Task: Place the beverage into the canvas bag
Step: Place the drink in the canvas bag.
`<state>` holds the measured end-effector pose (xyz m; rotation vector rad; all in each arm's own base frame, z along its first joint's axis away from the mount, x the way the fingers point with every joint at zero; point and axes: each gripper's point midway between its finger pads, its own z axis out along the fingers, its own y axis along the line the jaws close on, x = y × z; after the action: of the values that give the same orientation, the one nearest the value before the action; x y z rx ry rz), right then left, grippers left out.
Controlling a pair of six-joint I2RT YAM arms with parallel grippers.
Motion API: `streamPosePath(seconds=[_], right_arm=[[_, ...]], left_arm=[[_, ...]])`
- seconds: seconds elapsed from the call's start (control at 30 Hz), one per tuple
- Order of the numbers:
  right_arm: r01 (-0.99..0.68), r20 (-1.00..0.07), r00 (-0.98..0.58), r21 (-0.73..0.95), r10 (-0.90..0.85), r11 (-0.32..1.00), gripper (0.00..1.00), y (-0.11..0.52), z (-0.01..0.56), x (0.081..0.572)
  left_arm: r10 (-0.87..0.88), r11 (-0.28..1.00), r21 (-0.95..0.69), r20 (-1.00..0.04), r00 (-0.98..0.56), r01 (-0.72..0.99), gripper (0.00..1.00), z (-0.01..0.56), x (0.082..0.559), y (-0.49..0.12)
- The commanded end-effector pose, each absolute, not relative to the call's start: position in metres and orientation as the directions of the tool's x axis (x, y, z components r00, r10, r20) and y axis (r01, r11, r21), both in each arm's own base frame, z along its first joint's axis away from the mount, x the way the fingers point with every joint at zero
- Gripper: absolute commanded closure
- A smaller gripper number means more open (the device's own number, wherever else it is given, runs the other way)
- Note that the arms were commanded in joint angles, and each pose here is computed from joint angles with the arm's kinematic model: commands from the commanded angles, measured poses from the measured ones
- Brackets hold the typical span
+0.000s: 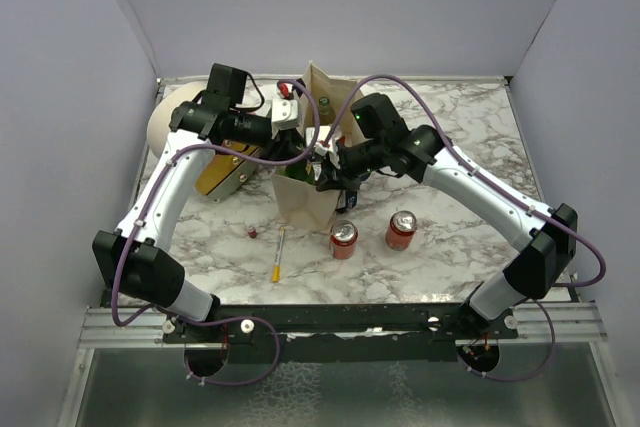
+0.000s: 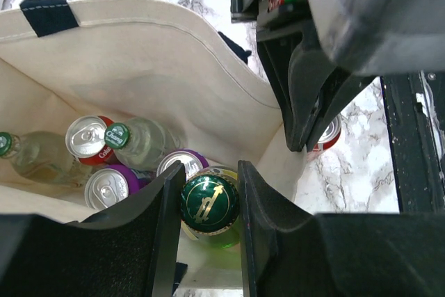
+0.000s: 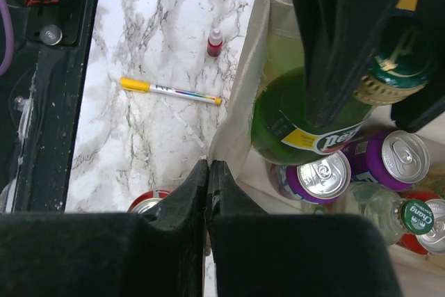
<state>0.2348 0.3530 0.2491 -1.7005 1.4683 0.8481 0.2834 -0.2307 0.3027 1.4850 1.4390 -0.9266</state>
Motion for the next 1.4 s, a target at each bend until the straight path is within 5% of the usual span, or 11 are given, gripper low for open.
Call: streamPosePath(seconds=[0.0, 1.37], right_arm=[[-0.983, -0.873, 0.182, -0.158, -0.453, -0.092, 0.99, 0.361, 0.277, 0.237], [-0.988, -0.858, 0.152, -0.112, -0.491, -0.110, 0.99, 0.353, 0.246, 0.228]], left_arm=[[0.325, -0.028, 0.137, -0.936, 0.139, 0.990, 1.00, 0.310, 0.277, -0.234], [0.406, -0.132, 0.032, -0.910, 0.083, 0.991, 1.00, 0.216, 0.281, -0.232]])
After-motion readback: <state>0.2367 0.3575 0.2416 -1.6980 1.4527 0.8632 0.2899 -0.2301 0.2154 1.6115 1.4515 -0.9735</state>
